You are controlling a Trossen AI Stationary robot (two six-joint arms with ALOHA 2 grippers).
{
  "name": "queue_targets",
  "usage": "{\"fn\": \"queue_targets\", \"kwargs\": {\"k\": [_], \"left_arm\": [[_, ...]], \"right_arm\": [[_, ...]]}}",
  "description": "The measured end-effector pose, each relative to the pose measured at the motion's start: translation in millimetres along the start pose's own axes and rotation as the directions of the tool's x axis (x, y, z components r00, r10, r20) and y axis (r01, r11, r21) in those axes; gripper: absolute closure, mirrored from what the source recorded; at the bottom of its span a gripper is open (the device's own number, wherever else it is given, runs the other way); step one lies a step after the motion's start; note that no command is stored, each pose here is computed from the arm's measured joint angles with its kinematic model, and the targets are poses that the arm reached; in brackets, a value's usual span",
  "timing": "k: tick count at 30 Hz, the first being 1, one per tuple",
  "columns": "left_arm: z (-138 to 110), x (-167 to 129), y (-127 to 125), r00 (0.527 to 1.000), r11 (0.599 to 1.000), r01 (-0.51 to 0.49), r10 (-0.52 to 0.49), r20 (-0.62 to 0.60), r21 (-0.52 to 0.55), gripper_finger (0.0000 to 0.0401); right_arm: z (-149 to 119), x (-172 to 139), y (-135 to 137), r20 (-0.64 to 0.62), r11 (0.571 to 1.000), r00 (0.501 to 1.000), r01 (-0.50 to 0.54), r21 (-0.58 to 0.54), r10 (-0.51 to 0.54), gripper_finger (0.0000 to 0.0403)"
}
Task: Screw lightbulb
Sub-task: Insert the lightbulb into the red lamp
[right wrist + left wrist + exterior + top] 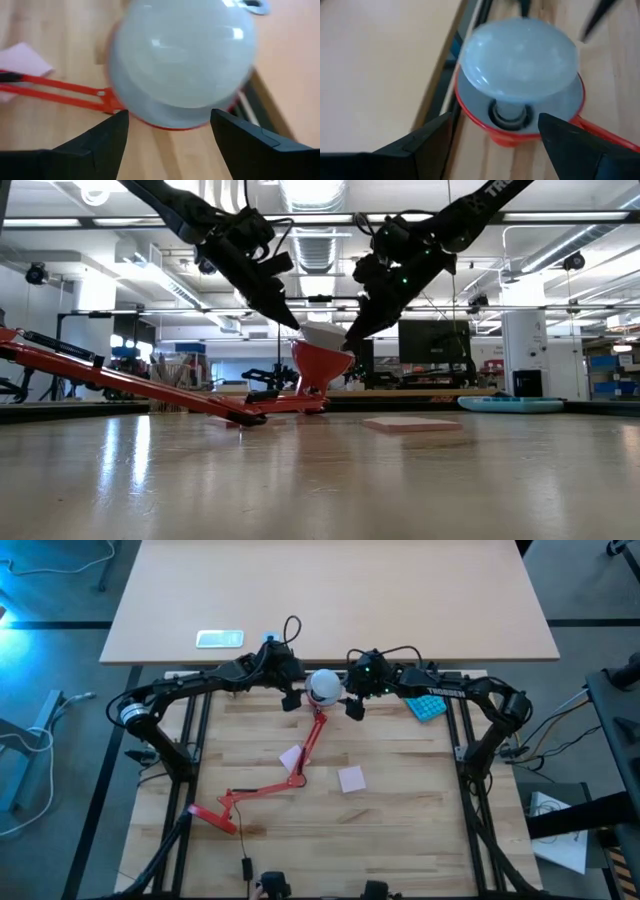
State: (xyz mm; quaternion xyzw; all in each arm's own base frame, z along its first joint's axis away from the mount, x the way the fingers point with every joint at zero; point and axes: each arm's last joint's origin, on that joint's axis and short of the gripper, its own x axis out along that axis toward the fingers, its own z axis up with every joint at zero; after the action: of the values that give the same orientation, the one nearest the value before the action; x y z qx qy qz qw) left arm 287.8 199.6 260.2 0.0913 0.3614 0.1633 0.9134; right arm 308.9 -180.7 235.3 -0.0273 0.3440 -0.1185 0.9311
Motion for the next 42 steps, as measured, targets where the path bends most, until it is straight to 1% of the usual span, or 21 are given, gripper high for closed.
{"fn": "queue_targets", "kwargs": {"k": [3,7,10,14,16,18,20,23,24,25,30,36,39,42], "left_arm": [[2.2,0.3,2.1,0.999,1.000,-0.020,0.020,0.034,-0.001,0.0115],[2.8,0.1,6.7,0.997,0.999,-0.043,0.043,0.060,-0.007,0.0115],[3.2,0.5,12.2,0.994,0.996,-0.080,0.083,0.076,-0.032,0.0115],[0.4,0.1,18.5,0.986,0.986,-0.158,0.160,0.043,-0.050,0.0115],[-1.8,-0.7,20.3,0.984,0.983,-0.174,0.175,0.021,-0.054,0.0115],[-3.0,-2.2,20.3,0.985,0.984,-0.172,0.172,0.006,-0.056,0.0115],[-2.6,-4.2,17.5,0.989,0.987,-0.149,0.149,0.002,-0.054,0.0115],[-1.1,-3.4,10.2,0.998,0.998,-0.020,0.023,0.050,-0.067,0.0115],[-1.5,-2.5,7.5,0.998,0.998,0.015,-0.011,0.064,-0.067,0.0115],[-1.9,-0.8,5.3,0.997,0.997,0.029,-0.024,0.069,-0.070,0.0115],[-6.6,8.0,3.8,0.999,0.995,0.020,-0.016,0.045,-0.095,0.0115],[-4.1,13.0,7.4,0.996,0.993,-0.042,0.050,0.073,-0.114,0.0115],[-4.8,12.9,9.2,0.995,0.992,-0.064,0.071,0.065,-0.111,0.0115],[-5.7,12.7,11.4,0.993,0.990,-0.100,0.106,0.049,-0.103,0.0115]], "right_arm": [[1.2,0.5,3.8,0.018,0.998,0.998,-0.059,0.011,0.059,0.0131],[2.0,1.3,8.5,0.015,0.997,0.997,-0.073,0.018,0.073,0.0138],[2.0,1.9,13.2,0.005,0.996,0.996,-0.092,0.013,0.092,0.0143],[-1.7,1.0,18.8,-0.045,0.992,0.991,-0.122,0.020,0.123,0.0149],[-2.5,-2.8,19.3,-0.063,0.992,0.990,-0.124,0.024,0.125,0.0151],[-1.9,-5.8,18.1,-0.062,0.993,0.991,-0.115,0.025,0.116,0.0153],[-2.1,-7.4,14.6,-0.065,0.996,0.994,-0.087,0.020,0.088,0.0153],[-1.0,-8.2,6.5,-0.046,1.000,0.999,-0.028,-0.008,0.027,0.0149],[-0.6,-7.3,3.9,-0.035,1.000,0.999,-0.015,-0.014,0.014,0.0148],[-0.1,-5.5,2.1,-0.020,1.000,1.000,-0.007,-0.015,0.007,0.0146],[-1.8,3.0,0.4,-0.009,1.000,1.000,-0.010,-0.004,0.010,0.0140],[0.1,5.7,9.3,-0.012,1.000,1.000,-0.028,-0.007,0.028,0.0146],[1.9,6.2,16.5,-0.013,0.999,0.999,-0.048,-0.014,0.048,0.0153],[3.4,6.7,24.3,-0.009,0.995,0.996,-0.094,-0.024,0.094,0.0157]]}}
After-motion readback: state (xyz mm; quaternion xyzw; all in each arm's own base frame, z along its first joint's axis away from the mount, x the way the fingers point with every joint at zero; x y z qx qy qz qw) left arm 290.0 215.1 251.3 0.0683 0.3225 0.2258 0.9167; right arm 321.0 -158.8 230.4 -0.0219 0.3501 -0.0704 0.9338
